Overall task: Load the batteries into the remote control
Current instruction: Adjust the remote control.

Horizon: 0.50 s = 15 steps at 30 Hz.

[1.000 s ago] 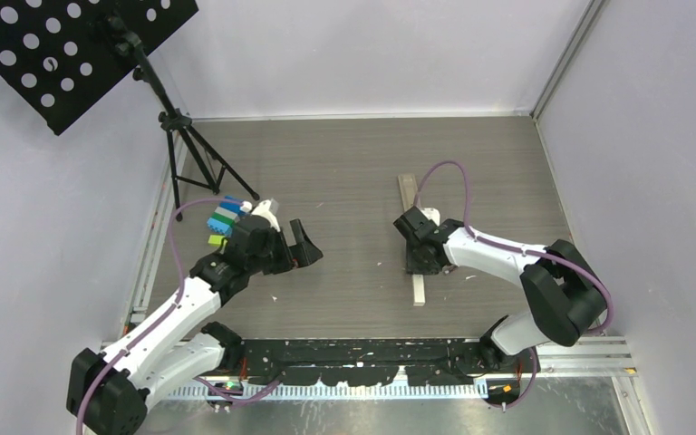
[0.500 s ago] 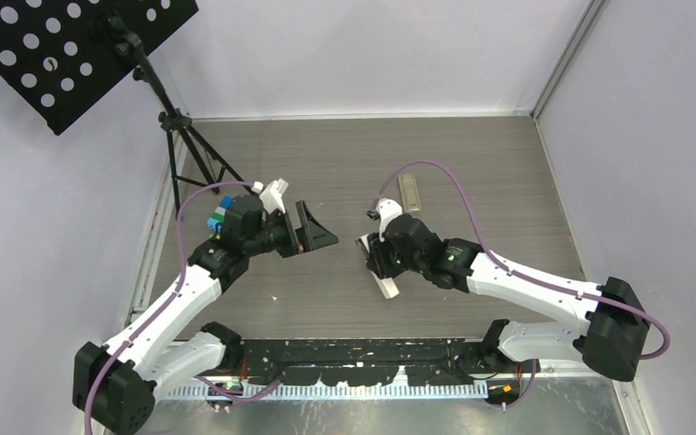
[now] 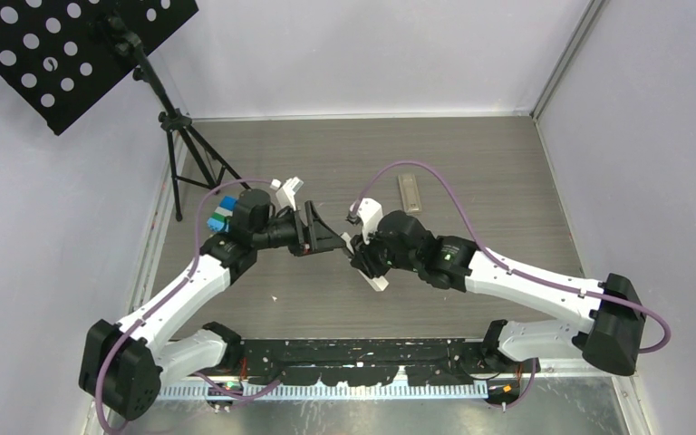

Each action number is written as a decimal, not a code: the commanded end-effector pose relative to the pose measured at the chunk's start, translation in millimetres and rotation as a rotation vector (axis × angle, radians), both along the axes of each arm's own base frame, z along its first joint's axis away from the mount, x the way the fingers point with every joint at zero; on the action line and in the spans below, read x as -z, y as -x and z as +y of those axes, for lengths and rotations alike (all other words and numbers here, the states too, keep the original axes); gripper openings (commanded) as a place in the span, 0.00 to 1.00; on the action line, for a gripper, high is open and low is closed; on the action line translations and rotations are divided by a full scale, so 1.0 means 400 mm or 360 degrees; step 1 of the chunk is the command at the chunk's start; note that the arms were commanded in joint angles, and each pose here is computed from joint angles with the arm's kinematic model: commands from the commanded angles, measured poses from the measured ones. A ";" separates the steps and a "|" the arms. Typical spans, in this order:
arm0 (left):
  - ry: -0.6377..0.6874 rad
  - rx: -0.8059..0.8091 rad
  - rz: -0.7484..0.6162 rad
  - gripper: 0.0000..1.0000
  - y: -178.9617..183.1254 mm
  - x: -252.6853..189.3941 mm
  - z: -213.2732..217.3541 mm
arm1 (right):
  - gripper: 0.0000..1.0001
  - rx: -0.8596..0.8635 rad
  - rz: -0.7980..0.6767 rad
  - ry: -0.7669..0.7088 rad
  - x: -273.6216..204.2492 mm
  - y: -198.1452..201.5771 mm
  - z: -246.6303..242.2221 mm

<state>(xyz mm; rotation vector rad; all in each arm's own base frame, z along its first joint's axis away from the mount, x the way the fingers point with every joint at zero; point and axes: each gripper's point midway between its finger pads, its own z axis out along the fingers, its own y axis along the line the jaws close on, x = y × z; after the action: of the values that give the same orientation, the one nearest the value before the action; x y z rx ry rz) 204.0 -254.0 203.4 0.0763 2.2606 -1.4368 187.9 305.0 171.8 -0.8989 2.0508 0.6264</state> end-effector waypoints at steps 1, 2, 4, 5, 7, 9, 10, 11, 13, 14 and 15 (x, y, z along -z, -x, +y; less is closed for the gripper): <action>0.0170 0.0070 -0.0013 0.63 -0.003 -0.045 -0.029 | 0.07 -0.0044 -0.0116 -0.0062 -0.067 -0.026 0.046; 0.0186 0.0066 0.0008 0.62 -0.005 -0.042 -0.032 | 0.07 -0.0049 -0.0114 -0.0059 -0.065 -0.027 0.050; 0.0215 0.0069 0.0038 0.62 -0.008 -0.038 -0.038 | 0.07 -0.0047 -0.0115 -0.0052 -0.061 -0.029 0.056; 0.0231 0.0069 0.0048 0.61 -0.010 -0.034 -0.041 | 0.07 -0.0044 -0.0115 -0.0049 -0.058 -0.030 0.058; 0.0244 0.0070 0.0079 0.57 -0.010 -0.023 -0.044 | 0.07 -0.0011 -0.0126 -0.0049 -0.058 -0.040 0.058; 0.0244 0.0069 0.0109 0.53 -0.011 -0.011 -0.046 | 0.07 0.0009 -0.0132 -0.0061 -0.063 -0.045 0.060; 0.0239 0.0069 0.0121 0.50 -0.011 -0.005 -0.046 | 0.07 0.0007 -0.0131 -0.0073 -0.066 -0.044 0.062; 0.0237 0.0071 0.0132 0.46 -0.011 0.000 -0.047 | 0.07 0.0005 -0.0133 -0.0083 -0.067 -0.044 0.064; 0.0244 0.0081 0.0144 0.38 -0.011 0.002 -0.050 | 0.07 0.0004 -0.0131 -0.0099 -0.070 -0.043 0.066; 0.0250 0.0090 0.0148 0.34 -0.010 0.002 -0.051 | 0.07 -0.0001 -0.0129 -0.0098 -0.068 -0.042 0.067; 0.0257 0.0099 0.0156 0.31 -0.009 0.002 -0.053 | 0.07 -0.0003 -0.0125 -0.0097 -0.067 -0.041 0.067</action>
<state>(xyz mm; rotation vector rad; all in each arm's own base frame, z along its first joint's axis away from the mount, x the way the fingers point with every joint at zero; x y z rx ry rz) 209.2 -269.5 186.1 -0.0339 2.2935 -1.5979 194.8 315.1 162.7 -0.9316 2.0623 0.5807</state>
